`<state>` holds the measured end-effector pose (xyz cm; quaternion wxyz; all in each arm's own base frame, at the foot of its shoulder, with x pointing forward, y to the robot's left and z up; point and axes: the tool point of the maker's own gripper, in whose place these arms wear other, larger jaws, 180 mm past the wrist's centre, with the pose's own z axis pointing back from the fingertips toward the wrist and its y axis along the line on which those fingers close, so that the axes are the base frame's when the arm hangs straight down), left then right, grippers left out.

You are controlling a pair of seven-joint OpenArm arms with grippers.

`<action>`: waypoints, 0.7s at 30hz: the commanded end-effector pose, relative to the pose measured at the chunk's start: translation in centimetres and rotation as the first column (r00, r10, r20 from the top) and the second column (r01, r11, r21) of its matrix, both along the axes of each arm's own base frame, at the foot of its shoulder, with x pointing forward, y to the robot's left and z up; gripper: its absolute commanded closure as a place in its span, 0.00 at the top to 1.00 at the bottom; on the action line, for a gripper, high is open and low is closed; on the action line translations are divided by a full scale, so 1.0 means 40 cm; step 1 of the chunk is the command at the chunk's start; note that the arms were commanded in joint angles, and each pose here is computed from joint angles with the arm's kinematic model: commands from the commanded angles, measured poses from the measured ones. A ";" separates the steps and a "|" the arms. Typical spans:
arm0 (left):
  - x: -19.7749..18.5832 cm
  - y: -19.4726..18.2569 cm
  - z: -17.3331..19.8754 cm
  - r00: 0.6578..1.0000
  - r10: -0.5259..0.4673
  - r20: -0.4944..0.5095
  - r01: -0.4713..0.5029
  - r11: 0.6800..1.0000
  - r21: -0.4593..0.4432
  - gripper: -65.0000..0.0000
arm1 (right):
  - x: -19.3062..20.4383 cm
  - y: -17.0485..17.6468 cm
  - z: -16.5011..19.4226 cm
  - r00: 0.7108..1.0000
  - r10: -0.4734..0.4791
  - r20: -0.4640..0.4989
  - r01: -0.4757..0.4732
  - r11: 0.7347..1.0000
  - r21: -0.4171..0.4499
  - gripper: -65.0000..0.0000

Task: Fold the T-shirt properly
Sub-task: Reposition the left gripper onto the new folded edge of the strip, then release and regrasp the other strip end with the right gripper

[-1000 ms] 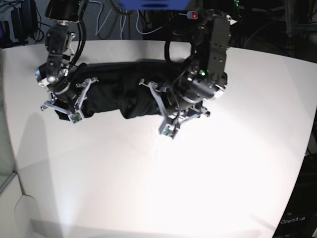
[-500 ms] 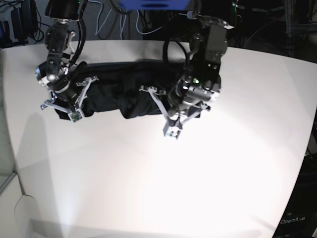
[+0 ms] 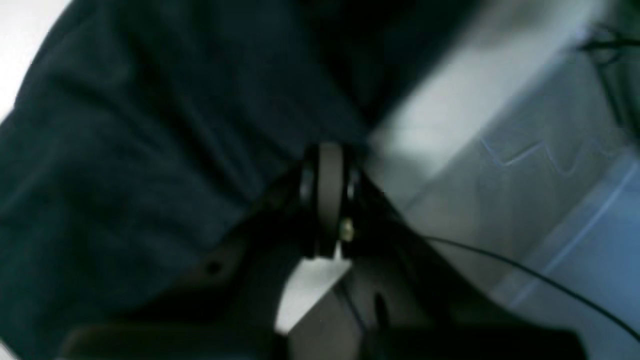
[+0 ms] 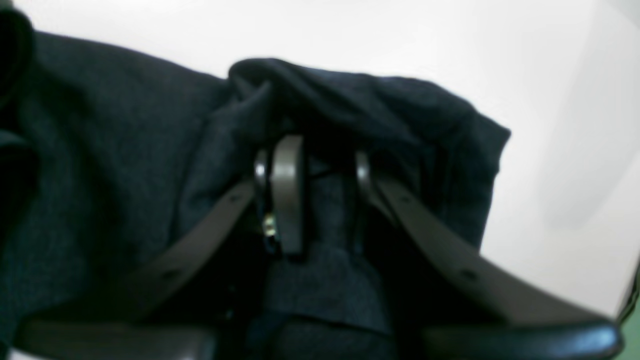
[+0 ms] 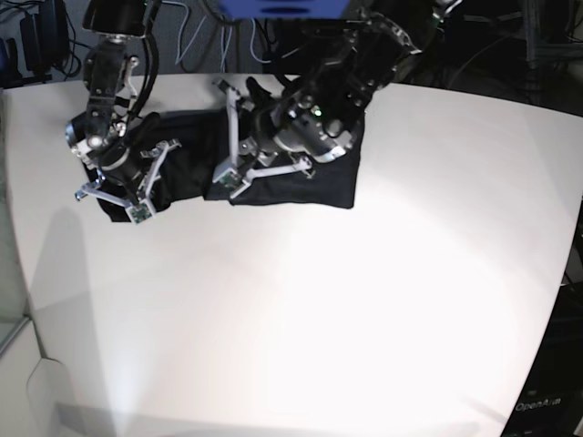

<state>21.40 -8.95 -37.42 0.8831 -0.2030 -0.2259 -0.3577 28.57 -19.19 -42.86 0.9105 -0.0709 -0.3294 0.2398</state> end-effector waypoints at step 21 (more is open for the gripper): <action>0.122 0.336 -0.056 0.930 0.368 0.010 -0.367 0.924 0.105 0.00 | -0.015 -0.016 -0.009 0.999 -0.005 -0.035 0.004 1.000 -0.029 0.18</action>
